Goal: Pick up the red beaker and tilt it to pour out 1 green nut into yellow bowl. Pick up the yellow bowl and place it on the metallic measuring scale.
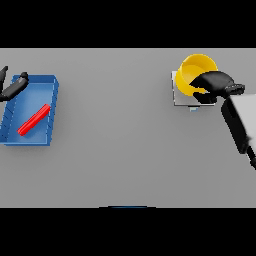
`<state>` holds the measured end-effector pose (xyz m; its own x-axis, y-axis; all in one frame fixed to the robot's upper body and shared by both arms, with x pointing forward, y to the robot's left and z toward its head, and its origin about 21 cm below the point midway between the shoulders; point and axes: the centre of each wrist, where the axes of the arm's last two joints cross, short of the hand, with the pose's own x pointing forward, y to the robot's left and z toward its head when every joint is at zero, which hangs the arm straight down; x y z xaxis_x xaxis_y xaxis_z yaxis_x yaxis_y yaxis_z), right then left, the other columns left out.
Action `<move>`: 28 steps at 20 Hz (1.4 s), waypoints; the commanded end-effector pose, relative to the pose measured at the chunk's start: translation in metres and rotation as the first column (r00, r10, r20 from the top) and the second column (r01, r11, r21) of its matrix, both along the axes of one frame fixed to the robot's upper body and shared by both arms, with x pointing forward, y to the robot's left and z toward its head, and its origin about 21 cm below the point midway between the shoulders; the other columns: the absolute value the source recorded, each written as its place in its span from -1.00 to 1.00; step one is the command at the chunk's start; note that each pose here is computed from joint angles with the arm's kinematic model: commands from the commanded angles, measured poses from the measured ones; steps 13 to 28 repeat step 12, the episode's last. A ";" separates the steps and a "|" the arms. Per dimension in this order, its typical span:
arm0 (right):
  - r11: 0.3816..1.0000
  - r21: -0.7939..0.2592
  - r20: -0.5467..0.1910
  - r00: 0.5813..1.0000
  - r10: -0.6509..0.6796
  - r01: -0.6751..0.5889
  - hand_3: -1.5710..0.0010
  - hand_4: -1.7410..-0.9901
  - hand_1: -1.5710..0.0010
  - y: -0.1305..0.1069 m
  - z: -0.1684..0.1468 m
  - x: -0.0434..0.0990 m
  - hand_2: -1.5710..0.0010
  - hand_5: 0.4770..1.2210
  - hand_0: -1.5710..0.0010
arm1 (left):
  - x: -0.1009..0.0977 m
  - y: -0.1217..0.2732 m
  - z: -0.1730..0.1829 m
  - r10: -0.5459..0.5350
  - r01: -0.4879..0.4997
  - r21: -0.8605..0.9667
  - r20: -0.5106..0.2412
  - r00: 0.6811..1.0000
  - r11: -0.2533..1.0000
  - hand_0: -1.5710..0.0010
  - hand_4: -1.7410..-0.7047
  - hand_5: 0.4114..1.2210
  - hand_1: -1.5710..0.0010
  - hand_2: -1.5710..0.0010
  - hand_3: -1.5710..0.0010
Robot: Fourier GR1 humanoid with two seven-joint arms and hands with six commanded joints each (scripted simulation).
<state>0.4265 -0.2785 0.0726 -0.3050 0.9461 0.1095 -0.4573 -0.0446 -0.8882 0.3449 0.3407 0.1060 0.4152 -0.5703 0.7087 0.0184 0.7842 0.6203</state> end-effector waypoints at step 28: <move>0.999 -0.053 -0.052 0.999 0.000 -0.003 0.65 -0.12 0.92 -0.004 -0.001 0.001 0.87 -0.24 0.95 | 0.001 -0.002 0.000 0.001 -0.001 0.007 0.009 1.000 1.000 1.00 0.97 -0.30 1.00 1.00 1.00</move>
